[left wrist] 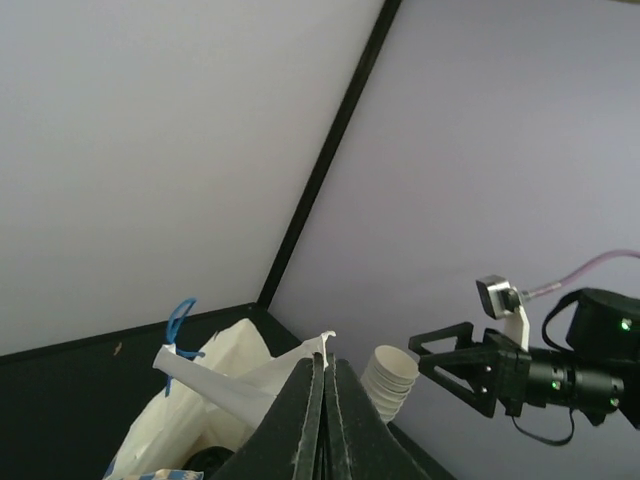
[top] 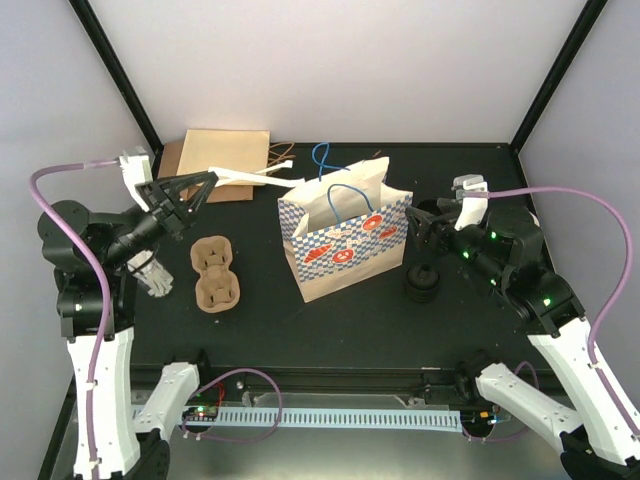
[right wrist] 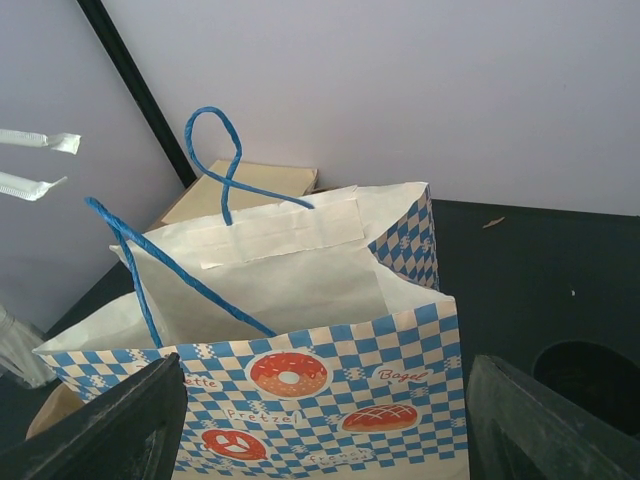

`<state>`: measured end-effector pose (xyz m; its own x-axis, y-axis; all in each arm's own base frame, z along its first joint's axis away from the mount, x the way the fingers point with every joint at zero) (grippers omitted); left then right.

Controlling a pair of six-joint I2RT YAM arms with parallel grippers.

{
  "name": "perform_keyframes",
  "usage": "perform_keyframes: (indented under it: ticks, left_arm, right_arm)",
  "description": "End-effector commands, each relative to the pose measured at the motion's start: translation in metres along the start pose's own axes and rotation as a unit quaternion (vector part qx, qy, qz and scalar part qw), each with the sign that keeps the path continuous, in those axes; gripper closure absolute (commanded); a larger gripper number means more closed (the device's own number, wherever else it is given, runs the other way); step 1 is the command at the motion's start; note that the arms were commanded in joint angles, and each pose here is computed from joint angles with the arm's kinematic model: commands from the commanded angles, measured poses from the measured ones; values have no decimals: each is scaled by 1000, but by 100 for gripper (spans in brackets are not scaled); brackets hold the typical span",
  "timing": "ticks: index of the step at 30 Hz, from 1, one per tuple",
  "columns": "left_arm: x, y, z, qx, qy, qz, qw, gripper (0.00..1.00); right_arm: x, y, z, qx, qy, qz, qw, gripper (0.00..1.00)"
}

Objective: Pack the takeout coffee

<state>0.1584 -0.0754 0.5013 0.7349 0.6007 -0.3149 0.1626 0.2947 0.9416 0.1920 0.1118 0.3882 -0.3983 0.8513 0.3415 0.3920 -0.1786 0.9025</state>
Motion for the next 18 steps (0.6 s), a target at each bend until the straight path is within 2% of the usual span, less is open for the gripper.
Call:
perform_keyframes:
  ticks: [1,5,8,18]
  left_arm:
    - [-16,6,5,9,-44,51,998,99]
    - [-17,-2,22,33,-61,66,995,98]
    - [-11,-9,35,48,-41,68,996,99]
    - [0,-16,58,58,-28,78,995,98]
  right_arm:
    - [1,5,-2,-16,0,6,1000,21]
    - [1,5,-5,-18,1,6,1000,21]
    - [0,4,-6,-19,-1,5,1000,21]
    - [0,4,-13,-23,-2,1,1000,21]
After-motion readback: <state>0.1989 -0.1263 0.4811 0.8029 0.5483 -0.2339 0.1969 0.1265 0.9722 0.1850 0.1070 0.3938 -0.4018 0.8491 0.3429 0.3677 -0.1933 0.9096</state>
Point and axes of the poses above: each gripper's point midway between its finger pads, its own z axis out along the fingers, its own x axis along the line the jaws close on, y = z × x, the point moved 6 cm from there along -z, back along the fingers, and after that the axes turned 6 degrees about z, right-handed, at the moved point
